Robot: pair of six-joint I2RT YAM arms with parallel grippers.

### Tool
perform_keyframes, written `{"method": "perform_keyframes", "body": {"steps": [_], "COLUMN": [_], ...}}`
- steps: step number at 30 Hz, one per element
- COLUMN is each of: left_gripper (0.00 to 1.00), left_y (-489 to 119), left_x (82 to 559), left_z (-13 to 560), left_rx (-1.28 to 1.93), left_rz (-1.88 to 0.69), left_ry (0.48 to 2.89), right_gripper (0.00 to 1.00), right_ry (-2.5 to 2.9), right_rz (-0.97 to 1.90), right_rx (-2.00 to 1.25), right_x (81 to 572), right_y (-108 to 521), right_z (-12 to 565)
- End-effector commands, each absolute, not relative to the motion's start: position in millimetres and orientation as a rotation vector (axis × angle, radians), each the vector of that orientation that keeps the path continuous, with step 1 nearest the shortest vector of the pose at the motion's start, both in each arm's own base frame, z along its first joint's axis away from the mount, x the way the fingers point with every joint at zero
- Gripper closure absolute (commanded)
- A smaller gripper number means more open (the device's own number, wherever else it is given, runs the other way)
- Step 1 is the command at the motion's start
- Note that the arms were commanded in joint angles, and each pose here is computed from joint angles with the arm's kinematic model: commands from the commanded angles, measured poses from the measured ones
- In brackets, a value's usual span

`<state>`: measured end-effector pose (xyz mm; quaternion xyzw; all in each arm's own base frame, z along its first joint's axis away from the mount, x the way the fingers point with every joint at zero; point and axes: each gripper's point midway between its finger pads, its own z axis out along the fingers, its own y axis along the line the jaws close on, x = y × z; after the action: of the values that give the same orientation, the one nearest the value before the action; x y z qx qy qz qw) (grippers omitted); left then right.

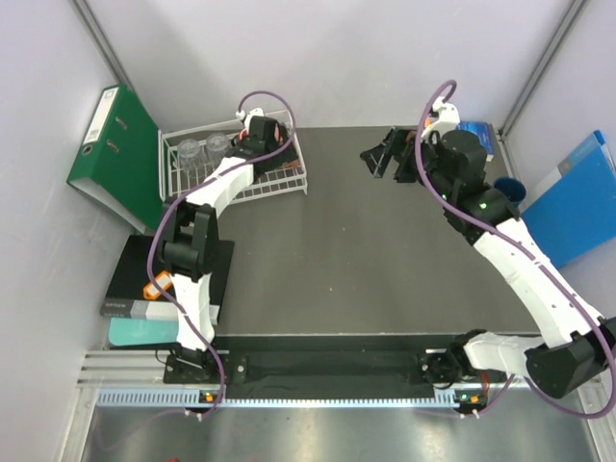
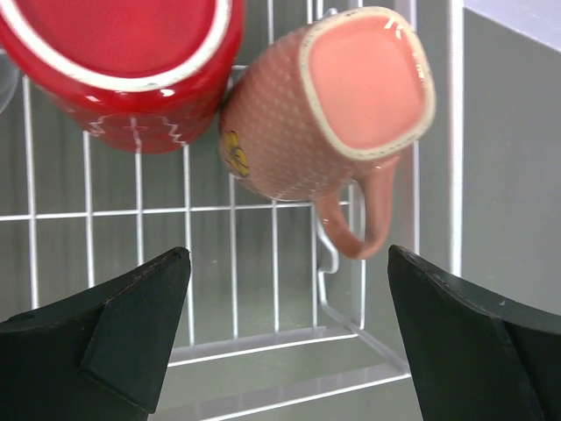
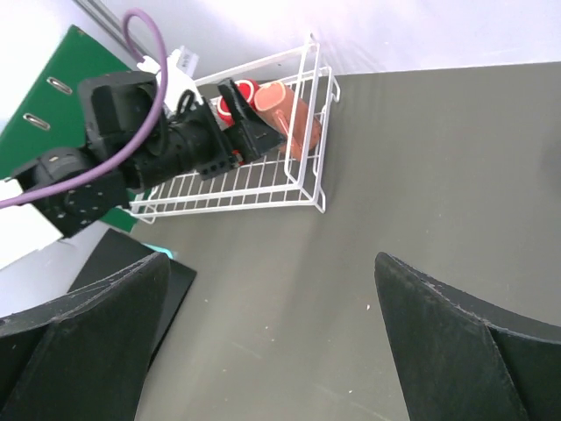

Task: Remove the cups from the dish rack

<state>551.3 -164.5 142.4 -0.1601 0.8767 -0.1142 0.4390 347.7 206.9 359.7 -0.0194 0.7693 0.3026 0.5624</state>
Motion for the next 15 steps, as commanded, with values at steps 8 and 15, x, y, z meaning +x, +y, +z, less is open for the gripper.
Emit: {"method": "perform_keyframes", "body": {"steps": [8,15], "left_gripper": [0.01,0.03], "left_y": [-182.5,-171.1], "left_x": [581.7,587.8], "left_z": [169.3,138.2], "left_rx": [-0.455,-0.505], "left_rz": [-0.344,-0.236], "left_ry": [2.025,2.056], "right_gripper": [0.00,0.00], "right_ry": [1.799,1.808], "right_rz": [0.718,0.704], "right_rx": [-0.071,-0.069], "right_x": [335.2,333.8], "right_y": [206.2,203.4], "right_z": [356.0,347.5]}}
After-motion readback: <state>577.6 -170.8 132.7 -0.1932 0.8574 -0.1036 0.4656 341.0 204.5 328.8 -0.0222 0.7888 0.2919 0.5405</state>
